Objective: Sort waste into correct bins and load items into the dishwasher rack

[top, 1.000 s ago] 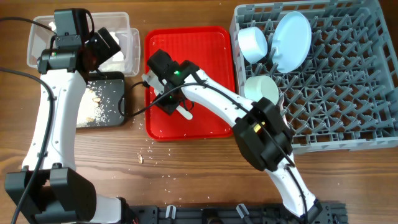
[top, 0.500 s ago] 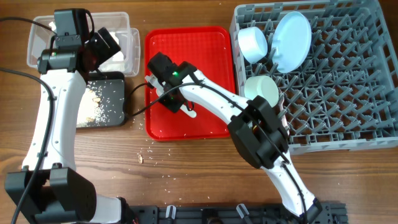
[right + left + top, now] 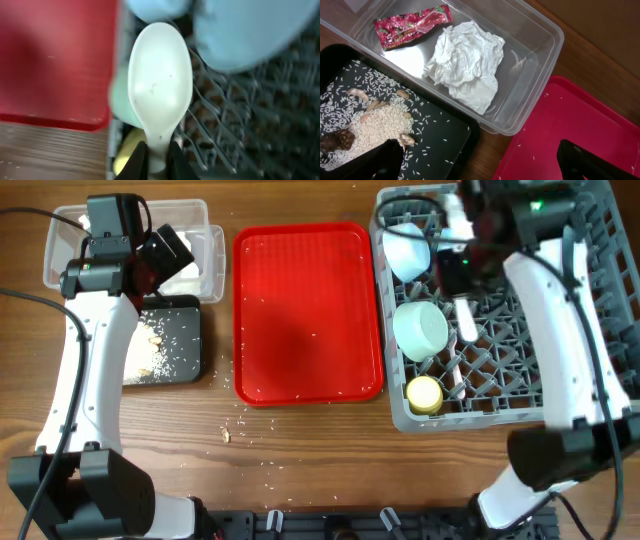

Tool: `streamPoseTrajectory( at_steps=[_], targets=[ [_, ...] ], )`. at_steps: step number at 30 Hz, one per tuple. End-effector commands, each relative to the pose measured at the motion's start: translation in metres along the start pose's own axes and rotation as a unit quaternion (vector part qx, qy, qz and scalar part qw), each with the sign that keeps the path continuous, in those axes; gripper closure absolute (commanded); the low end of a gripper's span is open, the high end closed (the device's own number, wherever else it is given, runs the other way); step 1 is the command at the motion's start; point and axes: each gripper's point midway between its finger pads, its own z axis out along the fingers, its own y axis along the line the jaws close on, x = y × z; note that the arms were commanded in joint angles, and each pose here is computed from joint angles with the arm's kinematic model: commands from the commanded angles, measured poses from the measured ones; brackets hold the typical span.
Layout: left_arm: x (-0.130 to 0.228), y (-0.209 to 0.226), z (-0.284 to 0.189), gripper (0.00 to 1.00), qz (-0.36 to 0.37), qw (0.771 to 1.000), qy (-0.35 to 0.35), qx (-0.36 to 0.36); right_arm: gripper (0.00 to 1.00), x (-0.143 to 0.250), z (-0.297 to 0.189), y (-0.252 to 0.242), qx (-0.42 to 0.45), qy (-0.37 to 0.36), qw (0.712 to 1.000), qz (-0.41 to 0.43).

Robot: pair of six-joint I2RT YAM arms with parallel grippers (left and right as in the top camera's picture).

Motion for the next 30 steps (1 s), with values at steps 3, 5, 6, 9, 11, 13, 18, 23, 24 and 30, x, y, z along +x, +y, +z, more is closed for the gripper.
streamPoseTrajectory(
  at_steps=[3,5,6,9,11,13,18,23,24,30],
  targets=[
    [-0.005,0.003,0.0,0.0,0.002,1.0,-0.007,-0.007,0.96,0.046,0.078,-0.036,-0.005,0.123,0.99,0.075],
    [-0.005,0.003,0.0,0.0,0.002,1.0,-0.007,-0.007,0.96,0.056,0.093,-0.035,-0.005,0.139,0.987,0.075],
    [-0.005,0.003,0.0,0.0,0.002,1.0,-0.007,-0.007,0.96,0.06,0.099,-0.035,-0.005,0.146,0.987,0.074],
    [-0.004,0.002,0.0,0.0,0.002,1.0,-0.007,-0.007,0.85,0.066,0.106,-0.042,0.019,0.154,0.985,0.071],
    [-0.005,0.003,0.0,0.0,0.002,1.0,-0.007,-0.007,0.8,0.061,0.107,-0.045,0.028,0.142,0.987,0.074],
    [-0.005,0.003,0.0,0.0,0.002,1.0,-0.007,-0.007,0.76,0.057,0.109,-0.049,0.036,0.132,0.988,0.075],
    [-0.005,0.003,0.0,0.0,0.002,1.0,-0.007,-0.007,0.45,0.04,0.09,-0.059,0.049,0.1,0.991,0.075],
    [-0.005,0.003,0.0,0.0,0.002,1.0,-0.007,-0.007,0.18,0.001,-0.071,-0.041,0.02,-0.146,0.987,0.069],
    [-0.005,0.003,0.0,0.0,0.002,1.0,-0.007,-0.007,0.0,0.001,-0.087,-0.037,0.004,-0.177,0.982,0.068],
    [-0.005,0.002,0.0,0.0,0.002,1.0,-0.007,-0.007,0.0,0.014,-0.149,-0.01,-0.074,-0.275,0.957,0.048]
  ],
)
